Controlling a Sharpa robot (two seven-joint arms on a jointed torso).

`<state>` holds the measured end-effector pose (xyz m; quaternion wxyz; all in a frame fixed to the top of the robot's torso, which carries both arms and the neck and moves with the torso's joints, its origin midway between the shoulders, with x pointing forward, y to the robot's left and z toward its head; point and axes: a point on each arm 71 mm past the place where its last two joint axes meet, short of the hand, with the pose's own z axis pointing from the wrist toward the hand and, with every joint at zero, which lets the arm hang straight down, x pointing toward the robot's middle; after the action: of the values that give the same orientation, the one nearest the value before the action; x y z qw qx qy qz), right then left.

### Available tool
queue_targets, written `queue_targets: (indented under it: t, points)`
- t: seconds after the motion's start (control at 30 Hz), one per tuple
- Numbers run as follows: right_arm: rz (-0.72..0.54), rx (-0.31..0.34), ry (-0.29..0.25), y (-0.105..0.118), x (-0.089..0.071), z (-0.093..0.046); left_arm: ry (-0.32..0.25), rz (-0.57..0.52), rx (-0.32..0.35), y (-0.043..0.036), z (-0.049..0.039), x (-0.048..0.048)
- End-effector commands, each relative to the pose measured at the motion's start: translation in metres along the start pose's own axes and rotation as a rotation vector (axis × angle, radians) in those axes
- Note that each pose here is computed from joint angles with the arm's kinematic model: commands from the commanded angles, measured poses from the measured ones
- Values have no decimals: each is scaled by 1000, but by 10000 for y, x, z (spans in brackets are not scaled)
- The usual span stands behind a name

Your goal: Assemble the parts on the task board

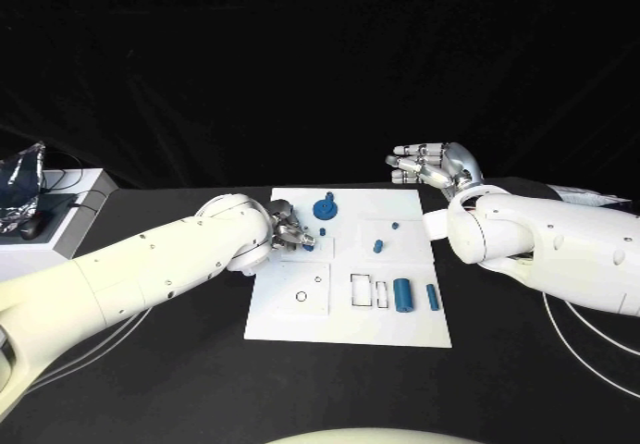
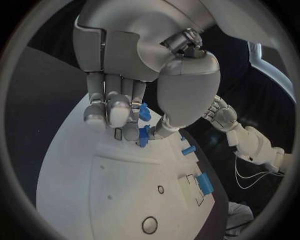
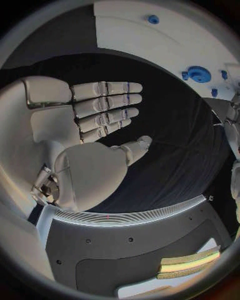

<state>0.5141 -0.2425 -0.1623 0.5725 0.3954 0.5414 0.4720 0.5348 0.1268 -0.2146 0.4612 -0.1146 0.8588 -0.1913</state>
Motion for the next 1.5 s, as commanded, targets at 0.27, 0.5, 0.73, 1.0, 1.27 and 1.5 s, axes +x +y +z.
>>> queue_targets:
  t: [0.27,0.5,0.73,1.0,1.27,1.5]
  points:
    - [4,-7,16,0,9,-4,-39,6,7,31,-30,41]
    - [4,-6,17,-5,12,-4,-61,-14,17,26,-45,41]
    - [4,-5,17,-11,12,-6,-89,-37,25,27,-57,33]
    - [4,-4,18,-16,15,-7,-104,-49,29,30,-57,32]
    - [4,-3,18,-18,15,-8,-121,-56,36,23,-51,37]
    - [5,-2,19,-21,15,-8,-113,-51,39,19,-33,93]
